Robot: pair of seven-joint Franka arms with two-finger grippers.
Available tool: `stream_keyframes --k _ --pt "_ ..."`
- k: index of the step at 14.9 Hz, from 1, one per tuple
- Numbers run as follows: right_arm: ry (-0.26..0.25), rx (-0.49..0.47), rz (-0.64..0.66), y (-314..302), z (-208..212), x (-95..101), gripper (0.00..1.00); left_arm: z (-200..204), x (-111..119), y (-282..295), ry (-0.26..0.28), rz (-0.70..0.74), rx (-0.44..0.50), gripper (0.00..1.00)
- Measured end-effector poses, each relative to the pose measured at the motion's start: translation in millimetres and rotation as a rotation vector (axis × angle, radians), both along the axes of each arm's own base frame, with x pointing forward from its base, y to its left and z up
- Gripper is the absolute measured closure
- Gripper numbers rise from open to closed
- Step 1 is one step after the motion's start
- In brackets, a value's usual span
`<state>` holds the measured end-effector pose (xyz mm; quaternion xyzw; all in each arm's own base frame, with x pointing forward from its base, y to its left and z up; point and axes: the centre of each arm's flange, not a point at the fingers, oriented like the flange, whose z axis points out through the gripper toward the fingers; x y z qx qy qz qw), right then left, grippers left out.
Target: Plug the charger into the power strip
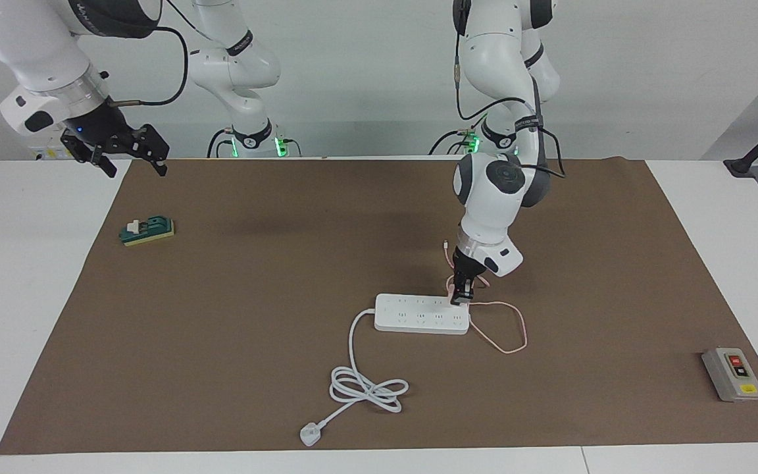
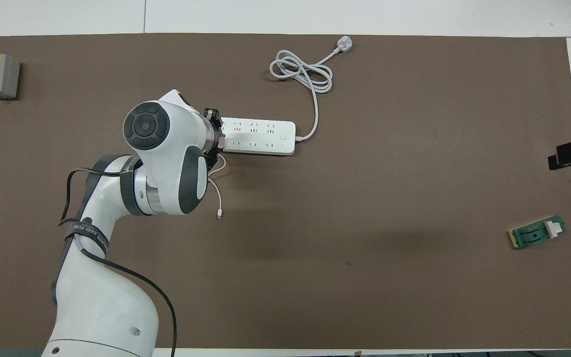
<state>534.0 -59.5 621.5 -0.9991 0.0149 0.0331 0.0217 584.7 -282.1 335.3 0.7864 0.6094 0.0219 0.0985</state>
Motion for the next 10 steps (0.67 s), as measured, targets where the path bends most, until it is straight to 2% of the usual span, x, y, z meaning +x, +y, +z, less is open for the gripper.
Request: stream_keyframes --k 2,7,10 --pt "0.000 0.000 0.000 0 0 0.0 0.00 0 2 1 0.008 -0.022 0.004 0.68" --pt "0.000 0.000 0.000 0 0 0.0 0.00 -2 14 -1 0.070 -0.044 0.017 0.68" --pt "0.000 0.000 0.000 0 0 0.0 0.00 -2 16 0 0.078 -0.040 0.012 0.68"
